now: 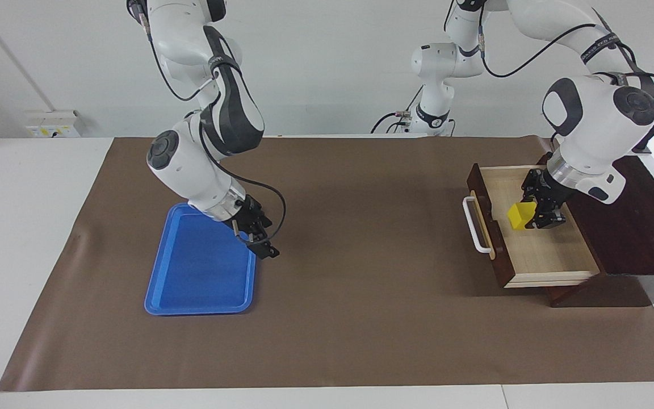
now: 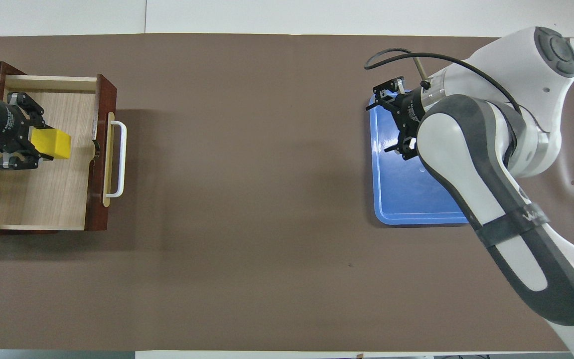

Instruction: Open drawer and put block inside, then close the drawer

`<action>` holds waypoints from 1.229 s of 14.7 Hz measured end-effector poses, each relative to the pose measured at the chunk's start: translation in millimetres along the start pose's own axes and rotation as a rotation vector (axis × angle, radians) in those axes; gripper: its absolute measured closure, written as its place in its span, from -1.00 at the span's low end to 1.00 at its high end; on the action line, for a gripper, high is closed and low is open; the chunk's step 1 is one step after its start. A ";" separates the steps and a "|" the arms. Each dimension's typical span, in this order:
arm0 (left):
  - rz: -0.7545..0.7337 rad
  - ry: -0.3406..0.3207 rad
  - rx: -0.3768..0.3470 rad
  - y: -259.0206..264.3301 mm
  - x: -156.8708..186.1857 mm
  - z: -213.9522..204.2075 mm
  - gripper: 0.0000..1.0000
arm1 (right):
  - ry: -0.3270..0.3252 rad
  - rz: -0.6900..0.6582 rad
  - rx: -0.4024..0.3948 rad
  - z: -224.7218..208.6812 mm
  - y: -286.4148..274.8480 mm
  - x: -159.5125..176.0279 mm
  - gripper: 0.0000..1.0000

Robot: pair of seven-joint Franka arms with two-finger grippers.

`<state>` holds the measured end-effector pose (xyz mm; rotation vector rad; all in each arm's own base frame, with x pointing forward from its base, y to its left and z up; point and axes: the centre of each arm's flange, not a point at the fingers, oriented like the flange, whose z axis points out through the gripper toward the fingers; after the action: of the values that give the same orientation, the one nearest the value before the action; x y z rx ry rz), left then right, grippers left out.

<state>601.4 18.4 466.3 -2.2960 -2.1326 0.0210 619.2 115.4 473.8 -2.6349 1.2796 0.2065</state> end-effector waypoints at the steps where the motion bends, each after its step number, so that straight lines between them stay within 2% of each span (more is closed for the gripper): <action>1: -0.001 0.001 -0.008 -2.3 0.3 8.2 -0.12 | 0.025 -0.082 -0.030 -14.0 9.8 1.0 -0.98; 3: -0.003 0.000 -0.007 -7.7 0.5 23.5 -0.12 | 0.073 -0.233 -0.086 -47.2 29.5 -2.0 -0.99; 7: -0.014 0.000 -0.009 -10.6 5.9 27.5 -0.12 | 0.144 -0.404 -0.158 -112.7 66.1 -24.2 -1.00; 8: -0.016 0.000 -0.012 -11.0 6.8 26.0 -0.25 | 0.148 -0.450 -0.172 -124.4 75.4 -27.1 -1.00; 11: -0.012 0.002 -0.038 -9.9 4.9 9.7 -0.93 | 0.136 -0.648 -0.191 -154.0 100.5 -28.6 -1.00; 12: -0.004 0.002 -0.047 -8.2 0.5 -3.3 -1.00 | 0.136 -0.704 -0.191 -161.7 106.7 -28.9 -1.00; 14: 0.024 -0.003 -0.049 -6.4 -27.0 -32.7 -1.00 | 0.135 -0.751 -0.192 -167.3 113.6 -28.8 -1.00; 18: 0.024 -0.008 -0.032 -13.6 -133.3 -38.5 -1.00 | 0.118 -0.786 -0.204 -157.0 121.6 -19.9 -1.00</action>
<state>578.6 -113.4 505.6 -2.3430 -2.1245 -0.0049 516.8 18.9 615.3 -3.1214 0.1729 0.0530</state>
